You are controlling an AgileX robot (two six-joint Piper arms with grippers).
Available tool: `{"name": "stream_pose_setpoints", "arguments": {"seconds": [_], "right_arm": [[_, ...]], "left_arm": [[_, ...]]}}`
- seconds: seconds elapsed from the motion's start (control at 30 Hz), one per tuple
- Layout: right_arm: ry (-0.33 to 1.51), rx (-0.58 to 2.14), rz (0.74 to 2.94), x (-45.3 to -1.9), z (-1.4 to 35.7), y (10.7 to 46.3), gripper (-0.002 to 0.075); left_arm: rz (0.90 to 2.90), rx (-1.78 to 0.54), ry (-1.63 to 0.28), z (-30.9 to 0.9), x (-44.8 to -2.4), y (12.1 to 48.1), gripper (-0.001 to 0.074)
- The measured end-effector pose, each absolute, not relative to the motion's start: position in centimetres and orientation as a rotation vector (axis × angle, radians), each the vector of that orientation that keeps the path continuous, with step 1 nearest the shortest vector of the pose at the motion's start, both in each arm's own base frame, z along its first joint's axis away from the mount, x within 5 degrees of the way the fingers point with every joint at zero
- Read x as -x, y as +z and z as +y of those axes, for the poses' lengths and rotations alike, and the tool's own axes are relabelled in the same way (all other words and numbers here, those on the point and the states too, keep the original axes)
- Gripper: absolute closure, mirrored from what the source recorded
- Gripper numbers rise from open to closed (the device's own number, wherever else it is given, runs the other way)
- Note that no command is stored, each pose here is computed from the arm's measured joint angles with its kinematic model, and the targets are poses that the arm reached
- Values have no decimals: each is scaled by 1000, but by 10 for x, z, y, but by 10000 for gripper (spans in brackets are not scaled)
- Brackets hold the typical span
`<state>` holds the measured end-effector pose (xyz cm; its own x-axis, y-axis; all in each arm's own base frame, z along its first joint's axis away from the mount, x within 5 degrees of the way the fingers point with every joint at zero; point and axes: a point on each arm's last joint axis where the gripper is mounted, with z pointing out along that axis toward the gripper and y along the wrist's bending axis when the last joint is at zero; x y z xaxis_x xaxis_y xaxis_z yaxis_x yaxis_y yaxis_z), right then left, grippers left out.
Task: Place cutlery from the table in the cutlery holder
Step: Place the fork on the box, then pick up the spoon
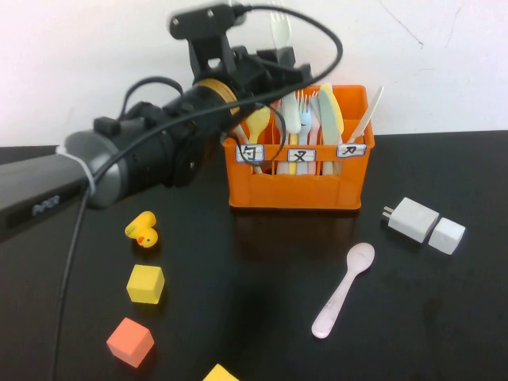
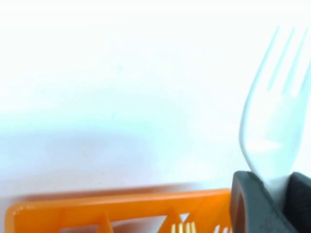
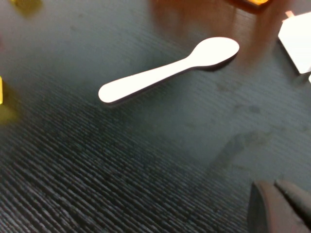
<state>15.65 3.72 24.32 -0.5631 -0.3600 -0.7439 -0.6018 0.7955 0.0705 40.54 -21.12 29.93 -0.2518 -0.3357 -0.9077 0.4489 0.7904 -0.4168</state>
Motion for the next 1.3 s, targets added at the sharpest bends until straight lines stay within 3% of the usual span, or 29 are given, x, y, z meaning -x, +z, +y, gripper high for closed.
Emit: {"name": "stream_pose_setpoints", "arguments": {"seconds": [0.3,0.7,0.77,0.93,1.03,1.17,1.3], "right_arm": [[428,719,2228,-155,38,243,728],[445,729,2232,-154,39,243,728],[445,729,2232,-154,39,243,728],[448,725,2231,-154,39,243,728],[448,729,2226,-154,40,243,728],[451,729,2220,-154,40,244,728],[516,686,2195,-156,43,250,728]], "left_arm": [[1611,-234,-727,-226,-419,256,637],[1622,-350,-658,-231,-423,233,630],[1623,-392,-632,-231,-423,231,593],[1616,-428,-615,-232,-422,231,389],[1615,-435,-606,-231,-421,237,339],[1588,-429,-578,-224,-411,272,393],[1533,-422,-529,-209,-388,333,566]]}}
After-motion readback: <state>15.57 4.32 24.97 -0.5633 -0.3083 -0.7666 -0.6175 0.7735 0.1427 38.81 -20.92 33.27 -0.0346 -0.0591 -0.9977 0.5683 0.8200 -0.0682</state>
